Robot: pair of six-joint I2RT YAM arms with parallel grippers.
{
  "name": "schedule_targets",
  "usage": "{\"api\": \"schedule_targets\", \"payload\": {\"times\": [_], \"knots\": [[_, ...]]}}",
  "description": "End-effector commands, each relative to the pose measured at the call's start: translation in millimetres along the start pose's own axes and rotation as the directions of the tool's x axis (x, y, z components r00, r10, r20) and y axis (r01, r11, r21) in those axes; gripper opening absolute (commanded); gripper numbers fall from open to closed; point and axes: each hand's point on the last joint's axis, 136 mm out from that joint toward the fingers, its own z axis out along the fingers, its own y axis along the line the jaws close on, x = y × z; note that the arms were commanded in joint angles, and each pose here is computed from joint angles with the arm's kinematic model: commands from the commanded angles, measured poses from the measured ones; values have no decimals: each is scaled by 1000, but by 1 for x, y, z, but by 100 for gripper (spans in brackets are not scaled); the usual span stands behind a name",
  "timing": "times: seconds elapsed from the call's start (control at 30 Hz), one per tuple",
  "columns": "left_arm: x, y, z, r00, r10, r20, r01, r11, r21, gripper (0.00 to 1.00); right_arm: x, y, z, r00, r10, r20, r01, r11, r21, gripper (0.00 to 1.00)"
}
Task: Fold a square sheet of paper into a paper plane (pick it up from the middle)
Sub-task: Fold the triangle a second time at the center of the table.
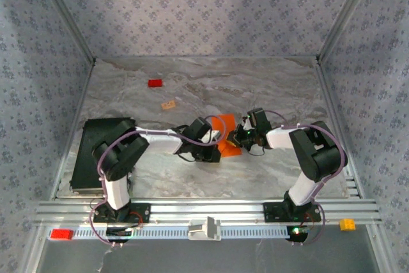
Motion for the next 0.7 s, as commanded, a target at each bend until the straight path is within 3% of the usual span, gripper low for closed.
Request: {"api": "schedule_targets", "payload": {"times": [0.0,0.17,0.37,0.67], "knots": [[-16,-25,-20,996,55,68,-58,997,42,8,11,-42,-1,997,79,-3,-77,987,141,0],[-46,-34,-20,993,39,112,-49,995,86,9,10,-40,-2,997,76,-1,-75,988,138,0],[-68,-20,-1,994,14,112,-18,999,43,8,10,-39,0,997,77,-7,-75,988,132,0],[-37,22,24,998,-55,21,56,997,-61,4,9,-33,0,997,71,-9,-70,991,113,0]]}}
